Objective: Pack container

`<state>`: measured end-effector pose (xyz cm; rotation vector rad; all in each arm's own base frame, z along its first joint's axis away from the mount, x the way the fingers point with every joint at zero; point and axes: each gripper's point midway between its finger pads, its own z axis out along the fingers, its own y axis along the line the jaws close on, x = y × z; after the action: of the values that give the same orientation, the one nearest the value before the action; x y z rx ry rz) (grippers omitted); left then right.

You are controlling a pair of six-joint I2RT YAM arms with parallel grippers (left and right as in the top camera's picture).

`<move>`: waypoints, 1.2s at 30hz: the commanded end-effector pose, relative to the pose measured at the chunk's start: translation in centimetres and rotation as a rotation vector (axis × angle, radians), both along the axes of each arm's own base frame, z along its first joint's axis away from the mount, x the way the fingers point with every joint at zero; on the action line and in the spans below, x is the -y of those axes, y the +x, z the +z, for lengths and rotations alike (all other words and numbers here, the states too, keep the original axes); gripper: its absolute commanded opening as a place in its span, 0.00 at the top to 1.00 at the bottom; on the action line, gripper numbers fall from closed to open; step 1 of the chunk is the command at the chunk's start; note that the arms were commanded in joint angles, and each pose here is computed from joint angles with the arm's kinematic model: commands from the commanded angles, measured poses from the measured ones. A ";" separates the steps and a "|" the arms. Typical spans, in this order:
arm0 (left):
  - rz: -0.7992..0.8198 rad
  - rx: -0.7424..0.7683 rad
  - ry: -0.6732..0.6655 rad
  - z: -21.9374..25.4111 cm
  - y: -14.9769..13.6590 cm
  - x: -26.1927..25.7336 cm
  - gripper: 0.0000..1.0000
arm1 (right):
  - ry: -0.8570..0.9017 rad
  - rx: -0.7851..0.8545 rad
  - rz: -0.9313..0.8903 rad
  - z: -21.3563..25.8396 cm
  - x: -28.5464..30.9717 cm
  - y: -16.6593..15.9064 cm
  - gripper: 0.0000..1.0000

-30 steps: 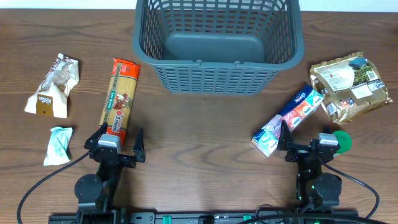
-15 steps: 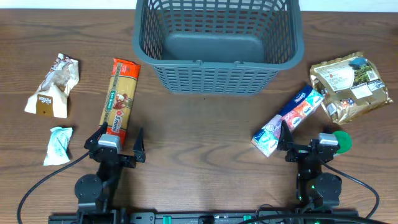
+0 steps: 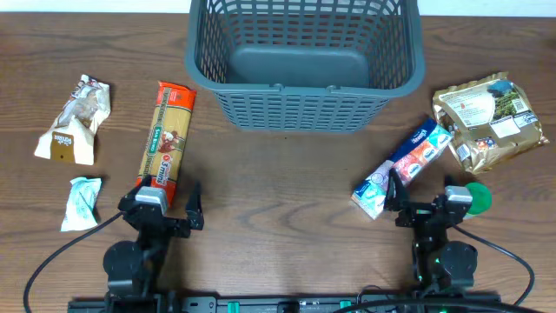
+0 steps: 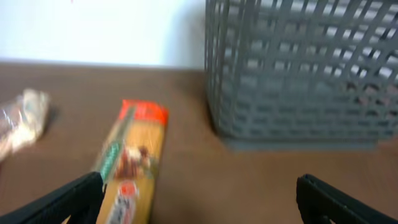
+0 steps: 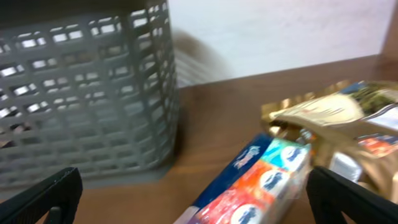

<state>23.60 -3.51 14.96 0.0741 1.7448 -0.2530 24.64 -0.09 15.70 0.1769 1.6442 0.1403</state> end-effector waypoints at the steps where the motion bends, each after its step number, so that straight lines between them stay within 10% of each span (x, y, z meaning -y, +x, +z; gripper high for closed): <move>1: 0.005 -0.095 -0.026 0.0 -0.5 0.0 0.02 | 0.042 0.007 0.060 2.2 -1.0 -0.2 0.01; 21: -0.114 -0.923 0.141 6.8 2.0 0.0 0.02 | 0.040 -1.037 -0.002 9.6 0.1 1.7 0.01; 36: -0.024 -0.947 0.256 6.8 2.7 -2.4 0.02 | 0.200 -1.067 -0.322 6.6 4.2 4.6 0.01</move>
<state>26.05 -1.51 21.05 0.1354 2.7370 -0.1221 29.63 -4.22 23.65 0.6778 2.6261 -0.0783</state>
